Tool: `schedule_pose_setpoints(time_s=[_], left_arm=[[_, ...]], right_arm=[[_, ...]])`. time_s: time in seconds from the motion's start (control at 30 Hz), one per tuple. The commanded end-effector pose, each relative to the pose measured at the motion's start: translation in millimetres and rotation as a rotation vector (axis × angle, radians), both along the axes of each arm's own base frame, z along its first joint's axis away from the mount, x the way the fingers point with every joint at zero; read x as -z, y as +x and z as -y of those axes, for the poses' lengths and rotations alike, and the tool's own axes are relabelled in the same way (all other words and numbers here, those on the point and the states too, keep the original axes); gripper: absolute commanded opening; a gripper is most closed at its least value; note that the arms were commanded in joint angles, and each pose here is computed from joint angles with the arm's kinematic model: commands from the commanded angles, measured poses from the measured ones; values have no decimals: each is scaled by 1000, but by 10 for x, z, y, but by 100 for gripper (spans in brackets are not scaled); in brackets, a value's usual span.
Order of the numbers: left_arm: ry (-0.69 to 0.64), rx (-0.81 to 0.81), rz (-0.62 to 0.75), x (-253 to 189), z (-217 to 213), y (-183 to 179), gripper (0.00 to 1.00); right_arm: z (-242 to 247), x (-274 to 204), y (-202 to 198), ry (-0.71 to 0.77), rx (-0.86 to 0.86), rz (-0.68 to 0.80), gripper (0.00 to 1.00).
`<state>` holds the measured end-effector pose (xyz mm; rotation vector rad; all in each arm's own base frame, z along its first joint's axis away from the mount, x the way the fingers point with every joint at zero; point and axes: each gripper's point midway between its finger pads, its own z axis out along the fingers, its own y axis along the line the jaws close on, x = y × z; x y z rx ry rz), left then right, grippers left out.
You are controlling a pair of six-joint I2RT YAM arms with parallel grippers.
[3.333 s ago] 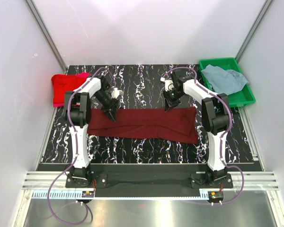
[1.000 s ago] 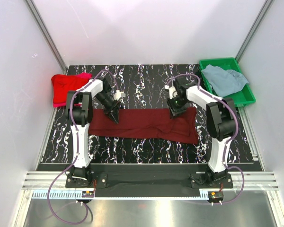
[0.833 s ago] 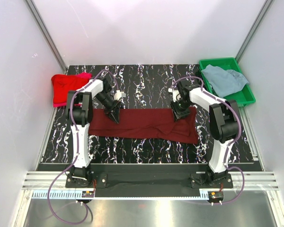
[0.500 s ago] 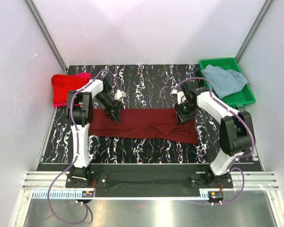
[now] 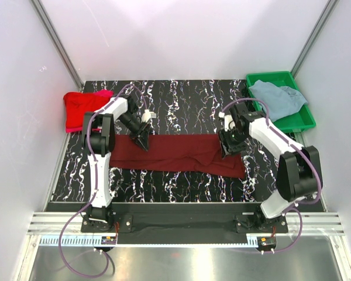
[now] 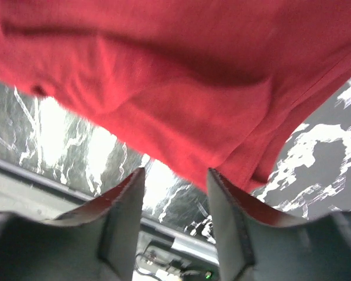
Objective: Fold and stack the t-shirts
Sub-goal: Fold the tshirt
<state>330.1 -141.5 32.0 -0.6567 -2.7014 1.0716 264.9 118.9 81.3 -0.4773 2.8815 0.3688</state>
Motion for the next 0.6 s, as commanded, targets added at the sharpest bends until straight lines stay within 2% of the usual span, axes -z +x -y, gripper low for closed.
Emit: schedule_pose_setpoints(time_s=[0.0, 0.1, 0.37, 0.5, 0.57], left_arm=[[-15, -16, -173, -334, 44, -286, 25], [-15, -17, -172, -350, 43, -297, 25], [-21, -28, -189, -356, 52, -324, 25], [-14, -24, -182, -353, 47, -311, 25], [-14, -25, -183, -353, 48, -311, 25]], right_arm=[[36, -67, 408, -17, 21, 97, 55], [37, -63, 660, -33, 15, 137, 61], [-32, 42, 940, -26, -8, 118, 61], [-60, 74, 888, -13, -16, 92, 51], [-62, 57, 851, -4, -14, 88, 40]])
